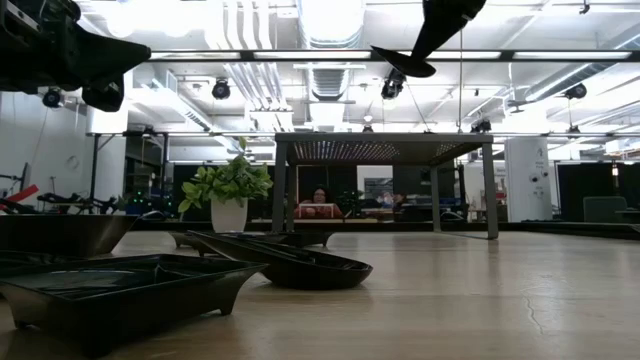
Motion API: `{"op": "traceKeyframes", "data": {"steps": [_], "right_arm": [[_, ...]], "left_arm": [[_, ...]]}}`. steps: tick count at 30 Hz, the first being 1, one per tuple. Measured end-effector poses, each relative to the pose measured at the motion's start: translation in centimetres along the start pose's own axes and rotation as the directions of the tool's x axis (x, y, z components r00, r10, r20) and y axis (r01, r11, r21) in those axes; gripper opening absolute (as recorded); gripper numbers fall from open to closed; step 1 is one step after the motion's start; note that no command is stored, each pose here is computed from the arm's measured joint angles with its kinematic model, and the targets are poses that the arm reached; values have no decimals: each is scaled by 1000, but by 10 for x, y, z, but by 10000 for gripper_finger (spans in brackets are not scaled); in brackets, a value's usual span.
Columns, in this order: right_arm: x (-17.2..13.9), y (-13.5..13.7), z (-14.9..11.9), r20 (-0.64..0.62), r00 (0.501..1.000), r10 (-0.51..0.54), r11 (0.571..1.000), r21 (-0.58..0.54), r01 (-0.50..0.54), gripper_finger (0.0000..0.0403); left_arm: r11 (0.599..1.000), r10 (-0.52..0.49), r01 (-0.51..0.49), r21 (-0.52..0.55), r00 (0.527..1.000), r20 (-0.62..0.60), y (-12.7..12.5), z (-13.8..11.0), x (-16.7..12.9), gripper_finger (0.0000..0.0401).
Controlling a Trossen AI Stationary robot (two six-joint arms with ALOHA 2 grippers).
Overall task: Pick & Place Mini shaped plates
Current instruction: Put the drop shaped plate on the shelf
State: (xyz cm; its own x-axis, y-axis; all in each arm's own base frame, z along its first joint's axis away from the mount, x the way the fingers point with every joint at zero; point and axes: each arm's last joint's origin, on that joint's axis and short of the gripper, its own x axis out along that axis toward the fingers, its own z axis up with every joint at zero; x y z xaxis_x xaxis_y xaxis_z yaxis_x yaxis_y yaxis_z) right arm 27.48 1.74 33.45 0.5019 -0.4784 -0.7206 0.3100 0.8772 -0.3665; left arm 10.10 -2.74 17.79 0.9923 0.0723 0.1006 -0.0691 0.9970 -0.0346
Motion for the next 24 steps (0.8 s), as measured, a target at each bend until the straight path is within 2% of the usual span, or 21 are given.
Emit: {"op": "traceKeyframes", "data": {"steps": [15, 22, 24], "right_arm": [[3, -6, -4, -49, 998, -25, 1000, -3, 25, 8], [11, -20, -3, -72, 997, -34, 999, 23, 36, 8], [12, -21, -3, -77, 997, -22, 1000, -10, 21, 8]], "left_arm": [[1000, 0, 0, 0, 1000, 0, 0, 0, 0, 0], [1000, 0, 0, 0, 1000, 0, 0, 0, 0, 0], [1000, 0, 0, 0, 1000, 0, 0, 0, 0, 0]]}}
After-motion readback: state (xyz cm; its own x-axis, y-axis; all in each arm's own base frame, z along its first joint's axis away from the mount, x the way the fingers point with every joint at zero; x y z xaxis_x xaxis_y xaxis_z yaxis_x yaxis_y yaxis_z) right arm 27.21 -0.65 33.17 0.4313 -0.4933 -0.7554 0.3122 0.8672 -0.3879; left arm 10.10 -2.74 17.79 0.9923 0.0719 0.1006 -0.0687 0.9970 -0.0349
